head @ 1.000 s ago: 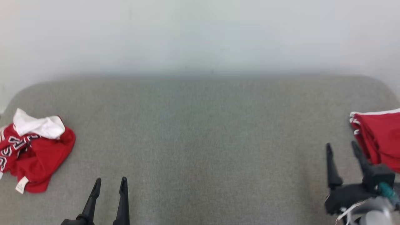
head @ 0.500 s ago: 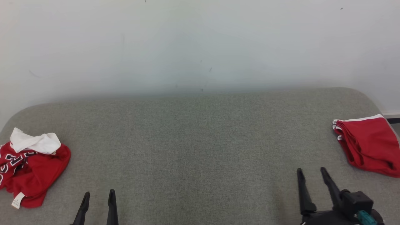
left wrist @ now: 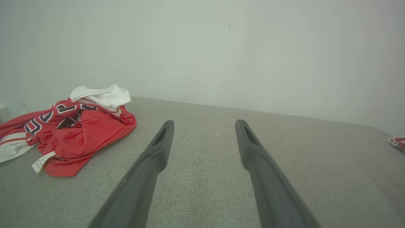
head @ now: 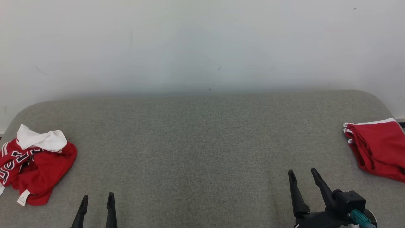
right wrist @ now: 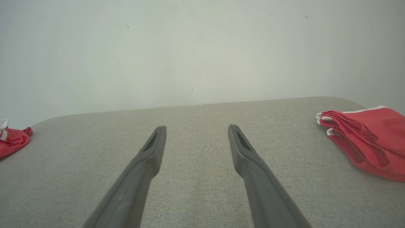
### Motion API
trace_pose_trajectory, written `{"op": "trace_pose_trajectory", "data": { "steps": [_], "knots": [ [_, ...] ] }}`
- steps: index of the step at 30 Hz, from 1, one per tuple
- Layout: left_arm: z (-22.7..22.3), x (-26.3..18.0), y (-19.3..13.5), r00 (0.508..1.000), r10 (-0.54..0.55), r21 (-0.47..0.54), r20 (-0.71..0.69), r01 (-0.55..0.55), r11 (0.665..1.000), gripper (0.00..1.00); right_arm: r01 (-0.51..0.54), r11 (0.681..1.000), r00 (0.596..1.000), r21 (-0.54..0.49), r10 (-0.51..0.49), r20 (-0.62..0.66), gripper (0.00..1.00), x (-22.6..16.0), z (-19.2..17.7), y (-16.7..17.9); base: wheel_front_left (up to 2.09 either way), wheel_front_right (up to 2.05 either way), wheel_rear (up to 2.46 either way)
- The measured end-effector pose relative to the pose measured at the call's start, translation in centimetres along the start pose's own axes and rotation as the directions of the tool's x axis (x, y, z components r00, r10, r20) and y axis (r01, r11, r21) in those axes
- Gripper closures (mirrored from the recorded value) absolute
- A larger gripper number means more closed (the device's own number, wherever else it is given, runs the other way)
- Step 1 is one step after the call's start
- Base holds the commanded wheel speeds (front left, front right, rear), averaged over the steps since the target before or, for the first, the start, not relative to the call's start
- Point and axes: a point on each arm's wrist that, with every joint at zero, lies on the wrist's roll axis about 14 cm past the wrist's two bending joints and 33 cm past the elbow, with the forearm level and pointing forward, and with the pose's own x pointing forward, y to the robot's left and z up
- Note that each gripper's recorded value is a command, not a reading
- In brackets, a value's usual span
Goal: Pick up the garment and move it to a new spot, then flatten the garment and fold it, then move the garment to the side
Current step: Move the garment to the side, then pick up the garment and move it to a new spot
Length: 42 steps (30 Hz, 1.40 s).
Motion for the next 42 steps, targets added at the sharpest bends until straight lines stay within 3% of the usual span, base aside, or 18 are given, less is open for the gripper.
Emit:
{"op": "trace_pose_trajectory", "data": {
  "steps": [10, 23, 33, 42],
  "knots": [
    [-0.2, -0.4, 0.3, 1.0, 0.013, 0.003, -0.006, -0.013, 1.0, 0.0, -0.011, 1.0, 1.0, 0.003, 0.011, -0.022, 0.0, 0.3, -0.7, 0.3, 0.0, 0.0, 0.0],
    [0.4, -4.0, 3.8, 0.991, 0.137, 0.036, 0.008, -0.137, 0.99, 0.0, -0.187, 0.982, 0.98, 0.026, 0.188, -0.066, 0.0, 2.1, -2.2, 6.2, 0.0, 0.0, 0.0],
    [1.4, -8.8, 7.7, 0.953, 0.3, 0.054, 0.041, -0.301, 0.952, 0.0, -0.377, 0.925, 0.921, 0.05, 0.38, -0.089, 0.0, 3.3, -3.2, 13.0, 0.0, 0.0, 0.0],
    [2.5, -13.4, 10.9, 0.89, 0.45, 0.06, 0.078, -0.455, 0.889, 0.0, -0.529, 0.847, 0.841, 0.058, 0.532, -0.102, 0.0, 3.8, -3.7, 19.0, 0.0, 0.0, 0.0]
  ]
}}
